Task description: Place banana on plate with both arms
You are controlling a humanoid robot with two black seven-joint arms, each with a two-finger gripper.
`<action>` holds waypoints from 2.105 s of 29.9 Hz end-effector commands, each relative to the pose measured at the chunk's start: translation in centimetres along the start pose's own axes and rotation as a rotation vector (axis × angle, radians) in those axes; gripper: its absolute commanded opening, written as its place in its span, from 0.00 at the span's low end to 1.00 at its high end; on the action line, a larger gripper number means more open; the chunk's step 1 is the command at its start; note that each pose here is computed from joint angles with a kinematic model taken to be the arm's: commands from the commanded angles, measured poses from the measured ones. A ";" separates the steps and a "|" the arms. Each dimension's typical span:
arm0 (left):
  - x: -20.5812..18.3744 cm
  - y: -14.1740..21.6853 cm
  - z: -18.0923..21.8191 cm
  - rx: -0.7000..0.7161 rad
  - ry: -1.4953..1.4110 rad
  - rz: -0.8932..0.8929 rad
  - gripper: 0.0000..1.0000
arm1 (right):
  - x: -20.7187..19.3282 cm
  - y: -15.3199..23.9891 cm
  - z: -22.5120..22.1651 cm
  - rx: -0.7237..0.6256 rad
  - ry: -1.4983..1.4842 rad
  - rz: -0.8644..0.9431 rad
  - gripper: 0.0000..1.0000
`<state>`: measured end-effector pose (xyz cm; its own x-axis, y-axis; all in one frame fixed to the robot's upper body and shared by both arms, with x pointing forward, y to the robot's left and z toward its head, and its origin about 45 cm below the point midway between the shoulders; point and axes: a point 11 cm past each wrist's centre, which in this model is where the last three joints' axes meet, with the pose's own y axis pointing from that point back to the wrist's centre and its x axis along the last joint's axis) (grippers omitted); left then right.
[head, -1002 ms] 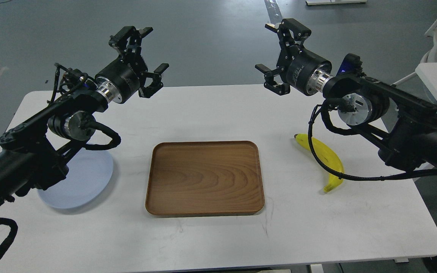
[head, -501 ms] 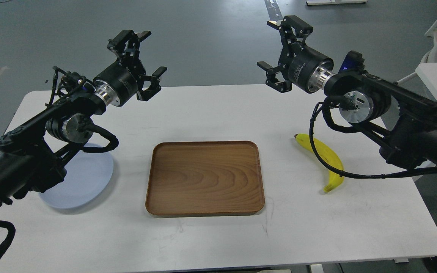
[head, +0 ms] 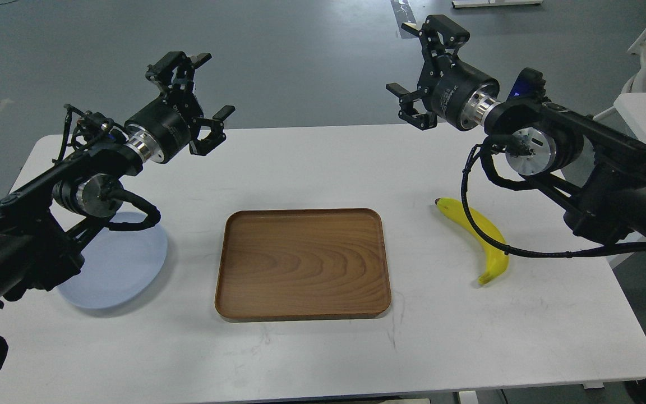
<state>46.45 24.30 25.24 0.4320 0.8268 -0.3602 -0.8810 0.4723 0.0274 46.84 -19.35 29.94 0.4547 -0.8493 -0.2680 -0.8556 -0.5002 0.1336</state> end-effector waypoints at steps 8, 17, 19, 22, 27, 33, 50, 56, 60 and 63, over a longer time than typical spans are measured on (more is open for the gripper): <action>0.2 0.0 -0.1 0.004 -0.004 0.013 0.98 | -0.2 -0.1 0.0 -0.002 -0.001 -0.002 1.00; -0.6 -0.7 0.0 0.005 -0.064 0.010 0.98 | -0.3 -0.1 0.2 -0.016 0.000 -0.004 1.00; -1.0 -1.2 0.8 0.008 -0.183 0.014 0.98 | -0.2 -0.1 0.3 -0.017 -0.001 -0.003 1.00; -1.5 -2.1 2.3 0.008 -0.467 0.050 0.98 | -0.2 -0.1 0.3 -0.016 -0.002 -0.002 1.00; -1.7 -1.5 2.2 0.006 -1.022 0.046 0.98 | -0.4 -0.1 0.1 -0.014 -0.001 -0.007 1.00; 1.6 1.4 0.9 0.113 -1.405 -0.036 0.98 | -0.7 -0.3 -2.0 0.020 0.024 -0.019 1.00; 13.0 16.3 -3.0 0.418 -1.694 -0.064 0.98 | -4.7 -1.7 -10.1 0.152 0.118 -0.091 1.00; 14.3 19.4 -4.3 0.488 -1.682 -0.051 0.98 | -4.9 -1.7 -10.4 0.155 0.126 -0.095 1.00; 15.2 21.0 -4.7 0.533 -1.675 -0.037 0.97 | -4.6 -1.6 -10.3 0.154 0.125 -0.088 1.00; 16.0 21.9 -4.9 0.561 -1.674 -0.022 0.97 | -4.5 -1.5 -10.3 0.153 0.125 -0.086 1.00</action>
<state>33.58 45.48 15.93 0.4663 0.0480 0.8833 -0.8616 0.2509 0.4412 48.65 -16.37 40.86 0.5499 -0.8217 -0.1497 -0.8336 -0.5512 -0.0363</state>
